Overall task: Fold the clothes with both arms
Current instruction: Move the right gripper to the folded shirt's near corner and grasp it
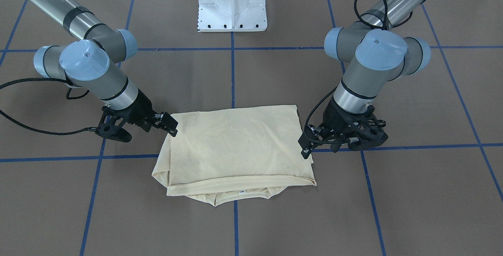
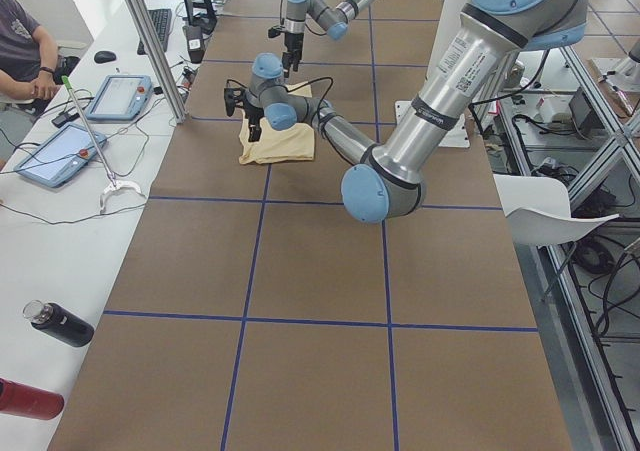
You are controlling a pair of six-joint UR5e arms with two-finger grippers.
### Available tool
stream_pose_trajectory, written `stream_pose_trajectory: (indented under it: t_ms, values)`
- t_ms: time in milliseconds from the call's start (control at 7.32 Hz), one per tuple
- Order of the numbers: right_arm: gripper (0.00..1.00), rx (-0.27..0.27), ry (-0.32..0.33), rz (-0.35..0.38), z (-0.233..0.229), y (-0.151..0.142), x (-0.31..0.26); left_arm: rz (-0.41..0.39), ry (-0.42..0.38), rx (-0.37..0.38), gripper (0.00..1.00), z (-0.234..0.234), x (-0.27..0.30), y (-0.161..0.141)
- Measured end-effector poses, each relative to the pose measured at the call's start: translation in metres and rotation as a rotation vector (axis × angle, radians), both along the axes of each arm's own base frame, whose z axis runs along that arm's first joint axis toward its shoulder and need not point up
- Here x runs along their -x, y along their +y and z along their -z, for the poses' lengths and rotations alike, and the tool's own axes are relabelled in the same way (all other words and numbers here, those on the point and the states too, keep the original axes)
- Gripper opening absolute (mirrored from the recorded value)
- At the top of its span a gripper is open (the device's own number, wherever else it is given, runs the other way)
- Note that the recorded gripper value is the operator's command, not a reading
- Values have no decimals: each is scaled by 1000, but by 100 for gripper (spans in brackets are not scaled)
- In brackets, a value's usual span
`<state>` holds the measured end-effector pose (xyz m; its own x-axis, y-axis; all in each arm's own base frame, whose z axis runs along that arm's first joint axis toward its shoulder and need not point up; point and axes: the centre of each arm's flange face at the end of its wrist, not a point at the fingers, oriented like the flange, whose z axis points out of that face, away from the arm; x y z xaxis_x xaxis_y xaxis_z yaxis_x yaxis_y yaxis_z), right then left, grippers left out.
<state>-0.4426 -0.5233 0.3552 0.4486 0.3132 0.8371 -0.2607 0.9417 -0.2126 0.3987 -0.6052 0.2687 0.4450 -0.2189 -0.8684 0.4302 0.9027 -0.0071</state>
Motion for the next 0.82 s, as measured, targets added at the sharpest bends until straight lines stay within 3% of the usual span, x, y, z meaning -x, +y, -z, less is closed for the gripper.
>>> stream_pose_trajectory:
  t_ms: [546,683,820]
  values:
    - [96,16,18,62,-12,32,33,22,-18,-4,100,22,8,8]
    - [90,12,14,71,-7,35,39,23,-21,-3,99,22,8,8]
    - [72,8,9,75,-2,36,43,23,-23,0,99,20,7,9]
